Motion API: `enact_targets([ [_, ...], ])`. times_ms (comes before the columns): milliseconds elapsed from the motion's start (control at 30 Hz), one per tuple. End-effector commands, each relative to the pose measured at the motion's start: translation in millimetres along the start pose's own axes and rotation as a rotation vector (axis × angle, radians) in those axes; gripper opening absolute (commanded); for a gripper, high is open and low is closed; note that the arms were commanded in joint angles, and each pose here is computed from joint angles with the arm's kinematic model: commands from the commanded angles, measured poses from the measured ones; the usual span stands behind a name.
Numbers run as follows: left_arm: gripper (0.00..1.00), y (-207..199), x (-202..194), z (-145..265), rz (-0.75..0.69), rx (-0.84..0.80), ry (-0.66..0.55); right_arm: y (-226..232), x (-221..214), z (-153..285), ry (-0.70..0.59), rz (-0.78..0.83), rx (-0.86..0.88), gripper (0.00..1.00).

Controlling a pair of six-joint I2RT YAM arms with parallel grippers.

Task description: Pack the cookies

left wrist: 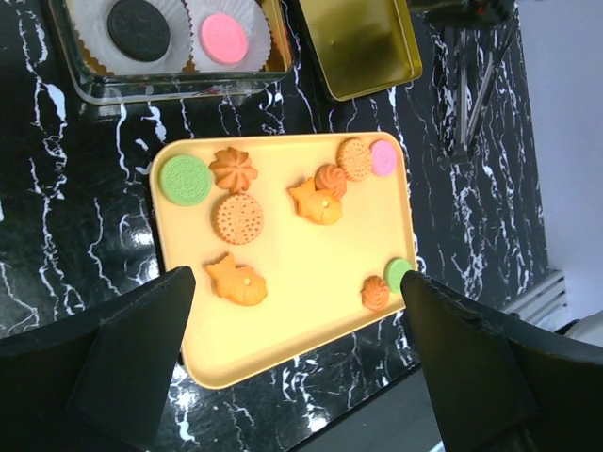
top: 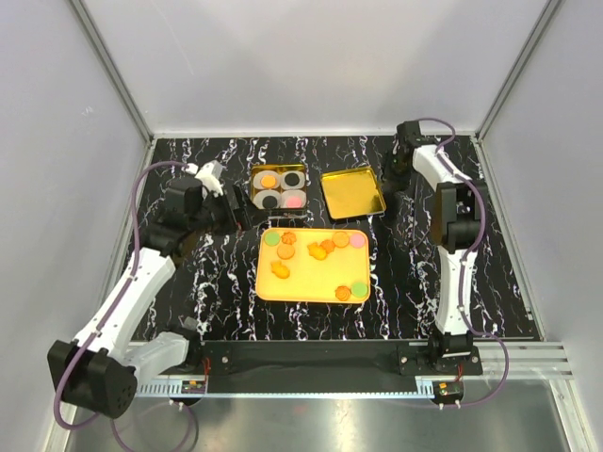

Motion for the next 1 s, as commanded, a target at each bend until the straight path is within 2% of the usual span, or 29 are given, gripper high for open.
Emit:
enact_targets([
  [0, 0.99, -35, 31, -9, 0.005, -0.104, -0.044, 10, 16, 10, -0.025, 0.022, 0.054, 0.53],
  [200, 0.99, -58, 46, -54, 0.025, -0.116, -0.008, 7, 7, -5, 0.014, 0.013, 0.051, 0.52],
  [333, 0.99, -85, 62, -84, 0.011, -0.148, 0.007, 2, 1, -10, 0.039, 0.012, 0.026, 0.43],
  [367, 0.99, -80, 54, -104, 0.017, -0.121, 0.056, 2, -1, -11, 0.048, 0.012, 0.025, 0.42],
  [433, 0.99, -92, 66, -117, 0.008, -0.121, 0.048, 3, -3, -11, 0.050, 0.011, 0.034, 0.41],
  [467, 0.99, -83, 56, -135, 0.020, -0.083, 0.094, 3, -2, -10, 0.047, 0.011, 0.035, 0.41],
  [633, 0.99, -91, 62, -177, 0.022, -0.061, 0.122, 5, -7, -15, 0.061, 0.000, 0.053, 0.37],
  [667, 0.99, -83, 51, -191, 0.027, -0.032, 0.161, 7, -7, -16, 0.062, 0.000, 0.060, 0.34],
  [867, 0.99, -65, 46, -226, 0.010, 0.037, 0.190, 10, -12, -21, 0.083, -0.003, 0.082, 0.18],
  [967, 0.99, -62, 43, -235, 0.009, 0.044, 0.211, 13, -9, -11, 0.072, -0.002, 0.102, 0.02],
])
Point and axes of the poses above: each gripper's point midway between its finger pads, its own z axis back along the fingers, its own y axis along the line the jaws close on, x = y × z, the point moved 2 cm from there along z, back along the fingers, and after that the axes turned 4 degrees about z, right-handed, at the moved point
